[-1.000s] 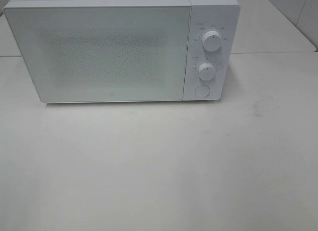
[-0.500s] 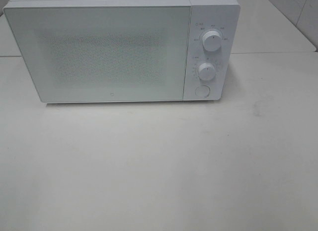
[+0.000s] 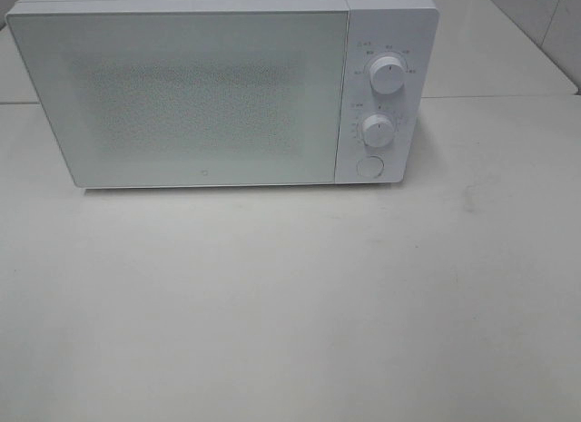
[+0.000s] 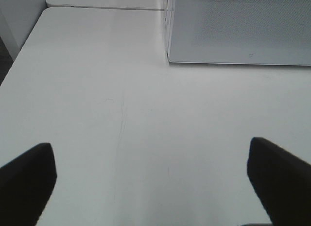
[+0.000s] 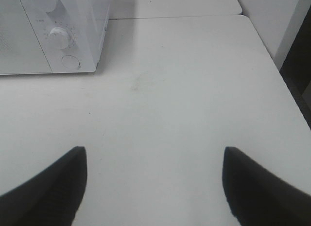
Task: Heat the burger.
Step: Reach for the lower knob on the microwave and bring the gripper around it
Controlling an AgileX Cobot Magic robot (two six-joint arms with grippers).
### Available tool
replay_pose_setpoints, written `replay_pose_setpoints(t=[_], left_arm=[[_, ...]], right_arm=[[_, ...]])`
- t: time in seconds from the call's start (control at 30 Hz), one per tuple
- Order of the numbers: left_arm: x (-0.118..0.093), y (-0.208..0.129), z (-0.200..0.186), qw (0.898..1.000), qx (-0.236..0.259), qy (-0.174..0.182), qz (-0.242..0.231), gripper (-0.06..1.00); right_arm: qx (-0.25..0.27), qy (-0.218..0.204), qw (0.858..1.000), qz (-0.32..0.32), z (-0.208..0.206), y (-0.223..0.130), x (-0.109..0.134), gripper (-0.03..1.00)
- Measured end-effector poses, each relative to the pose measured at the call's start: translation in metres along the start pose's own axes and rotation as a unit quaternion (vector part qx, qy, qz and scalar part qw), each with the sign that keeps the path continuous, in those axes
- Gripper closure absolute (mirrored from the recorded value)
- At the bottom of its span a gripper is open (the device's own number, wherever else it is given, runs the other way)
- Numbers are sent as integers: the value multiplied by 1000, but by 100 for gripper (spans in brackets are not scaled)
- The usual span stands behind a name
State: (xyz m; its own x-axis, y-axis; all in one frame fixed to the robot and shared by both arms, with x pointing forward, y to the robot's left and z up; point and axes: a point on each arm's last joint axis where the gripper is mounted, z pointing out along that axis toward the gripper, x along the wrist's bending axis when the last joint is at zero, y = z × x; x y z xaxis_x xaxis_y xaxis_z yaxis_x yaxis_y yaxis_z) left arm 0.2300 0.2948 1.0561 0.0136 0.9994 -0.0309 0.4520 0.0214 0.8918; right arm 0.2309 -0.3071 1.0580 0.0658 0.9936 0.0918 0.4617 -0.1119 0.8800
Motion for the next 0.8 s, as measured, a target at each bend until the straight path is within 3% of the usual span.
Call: replay_pose_setpoints(t=[0.8], left_arm=[[0,0,0,1000,0,0,0,-5]], right_arm=[[6,9,1000,-13,56,50,14,21]])
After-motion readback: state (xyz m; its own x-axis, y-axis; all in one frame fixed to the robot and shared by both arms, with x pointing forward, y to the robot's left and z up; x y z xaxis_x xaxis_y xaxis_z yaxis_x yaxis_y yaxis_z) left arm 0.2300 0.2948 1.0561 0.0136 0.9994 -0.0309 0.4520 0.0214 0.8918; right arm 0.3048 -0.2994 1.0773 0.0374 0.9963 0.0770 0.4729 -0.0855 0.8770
